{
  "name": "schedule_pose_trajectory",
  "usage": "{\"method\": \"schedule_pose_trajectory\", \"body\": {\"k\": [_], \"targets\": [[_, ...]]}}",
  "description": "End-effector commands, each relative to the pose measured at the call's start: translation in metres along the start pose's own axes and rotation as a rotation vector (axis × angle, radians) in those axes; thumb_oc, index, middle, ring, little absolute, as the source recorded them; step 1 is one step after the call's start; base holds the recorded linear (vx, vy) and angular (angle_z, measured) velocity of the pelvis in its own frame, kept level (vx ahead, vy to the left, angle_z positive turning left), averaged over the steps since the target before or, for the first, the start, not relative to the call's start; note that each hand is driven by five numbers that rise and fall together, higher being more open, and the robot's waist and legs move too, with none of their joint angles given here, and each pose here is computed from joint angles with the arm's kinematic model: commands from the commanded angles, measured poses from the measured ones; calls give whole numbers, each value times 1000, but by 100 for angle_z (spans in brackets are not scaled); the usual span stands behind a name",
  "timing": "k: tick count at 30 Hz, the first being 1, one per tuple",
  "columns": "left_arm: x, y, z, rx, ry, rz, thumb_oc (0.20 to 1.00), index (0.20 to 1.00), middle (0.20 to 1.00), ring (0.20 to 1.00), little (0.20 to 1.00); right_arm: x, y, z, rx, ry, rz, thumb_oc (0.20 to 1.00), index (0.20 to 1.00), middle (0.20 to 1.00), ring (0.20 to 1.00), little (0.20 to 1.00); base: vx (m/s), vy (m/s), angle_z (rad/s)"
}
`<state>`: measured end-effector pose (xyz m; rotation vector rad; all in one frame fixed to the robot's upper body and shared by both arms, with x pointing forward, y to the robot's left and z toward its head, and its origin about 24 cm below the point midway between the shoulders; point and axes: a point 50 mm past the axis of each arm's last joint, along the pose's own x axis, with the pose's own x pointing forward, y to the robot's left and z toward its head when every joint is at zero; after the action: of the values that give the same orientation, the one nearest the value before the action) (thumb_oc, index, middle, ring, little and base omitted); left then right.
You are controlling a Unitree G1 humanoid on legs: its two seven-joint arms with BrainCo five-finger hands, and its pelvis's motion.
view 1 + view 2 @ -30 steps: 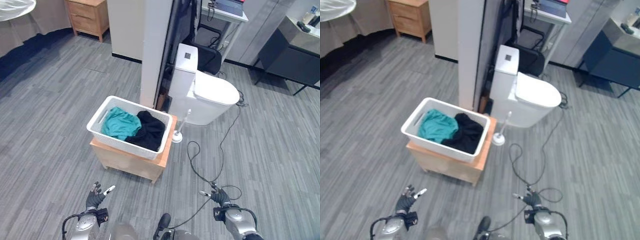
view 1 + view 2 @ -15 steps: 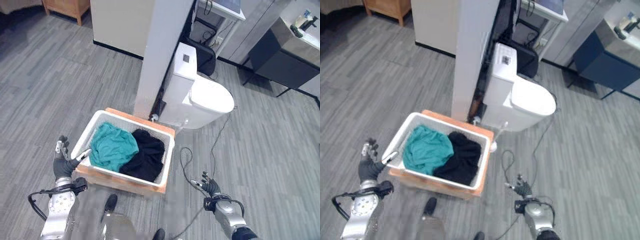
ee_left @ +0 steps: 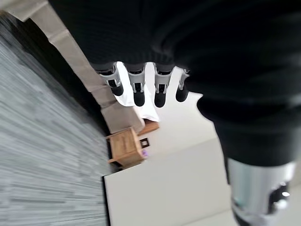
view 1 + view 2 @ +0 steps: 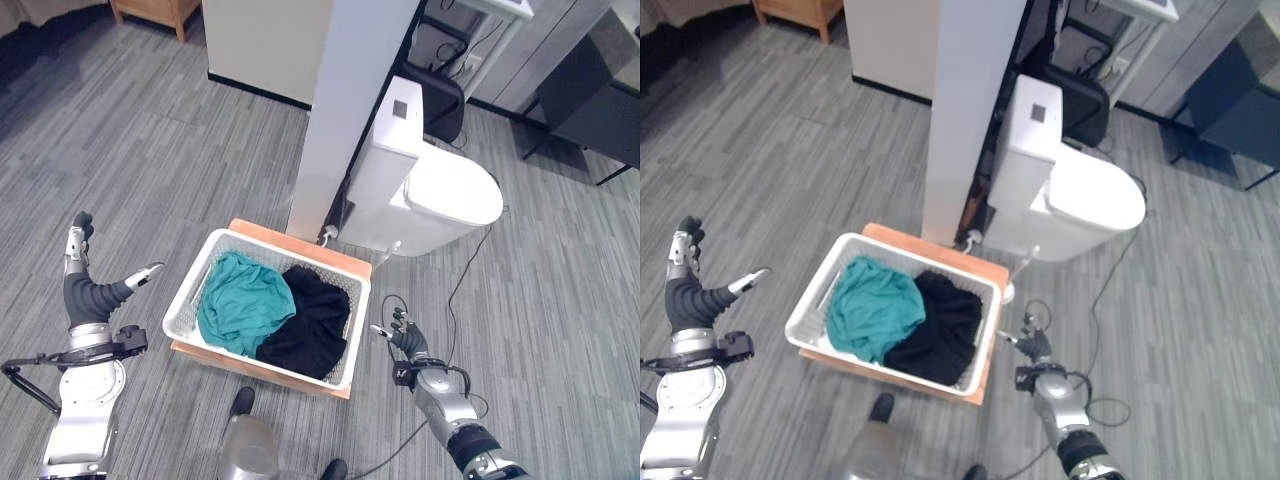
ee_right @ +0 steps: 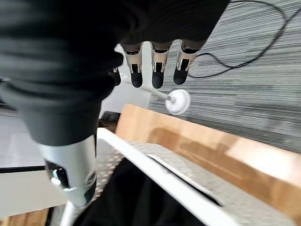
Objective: Grab the laundry basket,head to the washer,open it,put in the laundry and shut it.
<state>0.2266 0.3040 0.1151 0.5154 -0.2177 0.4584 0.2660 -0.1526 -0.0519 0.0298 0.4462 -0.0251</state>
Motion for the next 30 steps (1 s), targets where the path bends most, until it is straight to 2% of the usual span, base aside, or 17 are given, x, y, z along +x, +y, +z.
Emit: {"method": "schedule_pose_trajectory", "body": {"k": [1,2,11,13,20,25,30], "targets": [[5,10,-14,114,85,-3,1000,1000,1000,1000,1000,-1,-3,12,-36,-33,40,1000,1000,1000,1000,1000,-27,-49,10],[7,18,-24,166,133,-6,1000,1000,1000,1000,1000,-1,1,18,-38,-47,64,1000,1000,1000,1000,1000,-18,-37,11],[24,26,-34,204,223,-35,1000,1000,1000,1000,1000,-2,11,22,-62,-46,120,1000,1000,1000,1000,1000,3,-21,6],[41,38,-26,242,217,15,1000,1000,1000,1000,1000,-3,15,22,-69,-47,142,1000,1000,1000,1000,1000,27,-4,6],[67,47,-6,333,162,50,1000,1000,1000,1000,1000,-5,27,18,-78,-32,181,1000,1000,1000,1000,1000,5,-6,10],[82,42,10,355,115,49,1000,1000,1000,1000,1000,-5,35,14,-76,-15,197,1000,1000,1000,1000,1000,-1,0,-1],[82,29,11,313,127,-34,1000,1000,1000,1000,1000,-2,38,11,-99,14,203,1000,1000,1000,1000,1000,1,-1,-2]]}}
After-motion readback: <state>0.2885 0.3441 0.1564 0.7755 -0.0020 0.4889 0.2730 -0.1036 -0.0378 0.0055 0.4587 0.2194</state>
